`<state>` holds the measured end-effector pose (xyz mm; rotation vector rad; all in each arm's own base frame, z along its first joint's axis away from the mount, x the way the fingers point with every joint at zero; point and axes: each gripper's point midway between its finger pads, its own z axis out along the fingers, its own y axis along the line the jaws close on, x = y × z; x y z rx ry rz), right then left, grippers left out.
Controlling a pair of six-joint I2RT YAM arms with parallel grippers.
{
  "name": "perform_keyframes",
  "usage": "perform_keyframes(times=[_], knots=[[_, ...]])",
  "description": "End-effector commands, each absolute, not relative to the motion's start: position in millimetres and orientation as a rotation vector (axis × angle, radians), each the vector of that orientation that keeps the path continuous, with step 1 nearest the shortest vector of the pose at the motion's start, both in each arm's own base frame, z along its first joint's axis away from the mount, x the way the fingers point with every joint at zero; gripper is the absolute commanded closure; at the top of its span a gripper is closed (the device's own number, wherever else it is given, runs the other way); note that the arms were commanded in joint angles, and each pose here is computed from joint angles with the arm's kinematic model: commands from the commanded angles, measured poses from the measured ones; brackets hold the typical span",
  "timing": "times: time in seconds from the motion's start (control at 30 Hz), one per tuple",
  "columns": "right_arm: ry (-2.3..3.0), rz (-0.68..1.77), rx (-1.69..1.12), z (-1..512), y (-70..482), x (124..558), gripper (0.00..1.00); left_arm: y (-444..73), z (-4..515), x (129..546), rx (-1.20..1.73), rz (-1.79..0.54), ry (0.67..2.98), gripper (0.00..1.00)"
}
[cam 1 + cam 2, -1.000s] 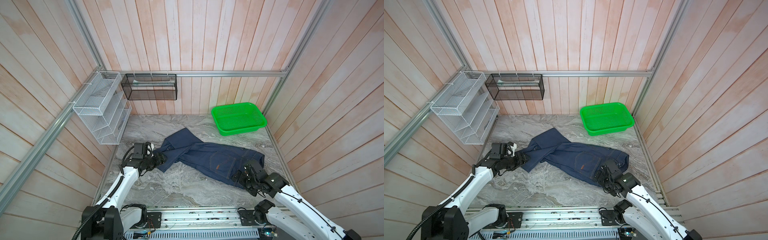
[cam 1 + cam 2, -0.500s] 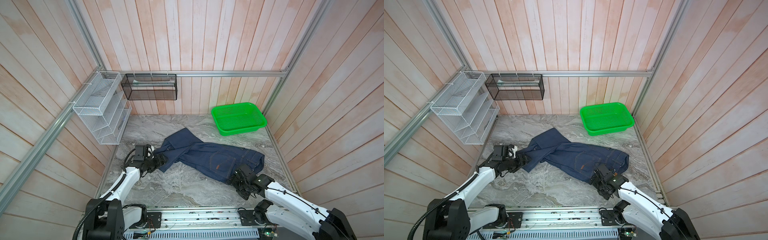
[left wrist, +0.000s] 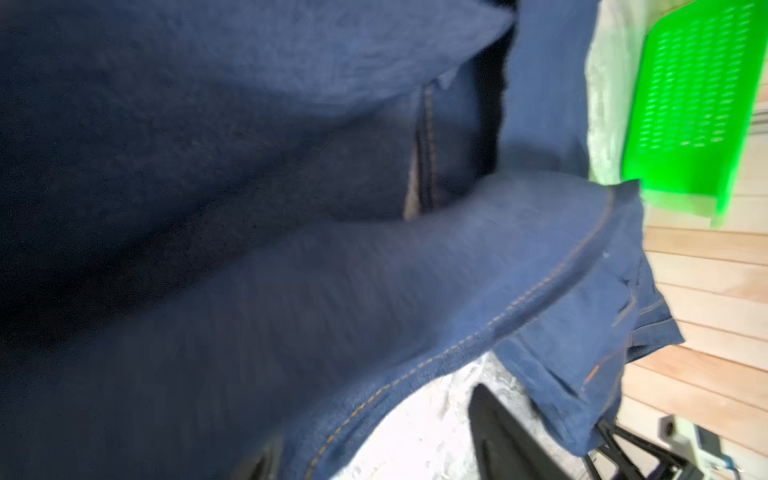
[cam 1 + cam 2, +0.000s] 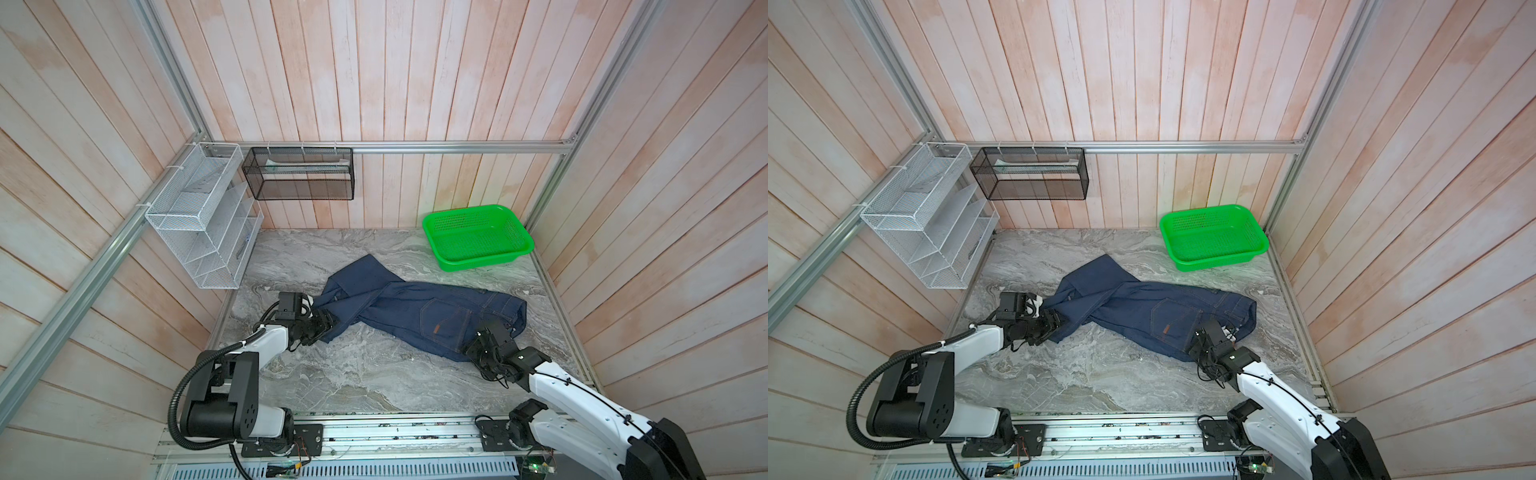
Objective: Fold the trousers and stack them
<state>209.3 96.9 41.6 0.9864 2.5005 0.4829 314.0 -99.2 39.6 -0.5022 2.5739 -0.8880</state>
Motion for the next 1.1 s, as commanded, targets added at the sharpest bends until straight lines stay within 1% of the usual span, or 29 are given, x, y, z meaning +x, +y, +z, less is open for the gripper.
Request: perform_keyframes(times=[0.0, 0.03, 0.07, 0.13, 0.2, 0.27, 0.3, 0.33, 0.37, 0.4, 0.43, 0.47, 0.5, 0.53, 0.6, 0.67, 0.8, 0.97, 1.07], knots=[[2.459, 0.496, 0.921, 51, 97, 220, 0.79, -99, 26, 322, -0.502, -0.883, 2.583, 0.39], [2.458, 0.5, 0.907, 55, 98, 221, 0.89, -98, 23, 324, -0.508, -0.878, 2.586, 0.4], [2.46, 0.503, 0.889, 60, 99, 222, 0.94, -98, 19, 325, -0.513, -0.873, 2.59, 0.41], [2.46, 0.519, 0.848, 72, 102, 224, 1.0, -97, 14, 328, -0.52, -0.864, 2.597, 0.44], [2.458, 0.531, 0.83, 81, 103, 223, 1.0, -96, 11, 330, -0.52, -0.857, 2.601, 0.52], [2.45, 0.542, 0.809, 93, 103, 222, 1.0, -97, 8, 331, -0.515, -0.858, 2.608, 0.67], [2.447, 0.543, 0.807, 97, 102, 222, 1.0, -97, 9, 331, -0.513, -0.857, 2.609, 0.71], [2.435, 0.543, 0.809, 103, 101, 221, 1.0, -96, 11, 330, -0.513, -0.854, 2.609, 0.71], [2.425, 0.548, 0.81, 108, 100, 221, 1.0, -96, 14, 329, -0.509, -0.853, 2.606, 0.68], [2.416, 0.552, 0.81, 111, 99, 221, 1.0, -96, 17, 326, -0.508, -0.848, 2.607, 0.57], [2.408, 0.557, 0.808, 115, 99, 220, 1.0, -95, 22, 323, -0.501, -0.836, 2.607, 0.44], [2.401, 0.561, 0.808, 118, 98, 220, 1.0, -93, 27, 319, -0.495, -0.817, 2.607, 0.35], [2.397, 0.562, 0.807, 120, 98, 220, 1.0, -90, 32, 315, -0.489, -0.795, 2.604, 0.29], [2.396, 0.563, 0.804, 122, 98, 219, 1.0, -87, 37, 310, -0.486, -0.763, 2.604, 0.25], [2.395, 0.569, 0.795, 124, 98, 219, 1.0, -81, 47, 302, -0.485, -0.714, 2.598, 0.22], [2.389, 0.578, 0.794, 125, 99, 220, 1.0, -76, 51, 295, -0.496, -0.681, 2.597, 0.21], [2.384, 0.586, 0.786, 129, 100, 221, 1.0, -72, 42, 284, -0.536, -0.655, 2.614, 0.19], [2.381, 0.592, 0.778, 131, 102, 222, 1.0, -82, 31, 298, -0.582, -0.753, 2.571, 0.19], [2.383, 0.596, 0.775, 131, 102, 222, 1.0, -88, 29, 311, -0.594, -0.805, 2.546, 0.23]])
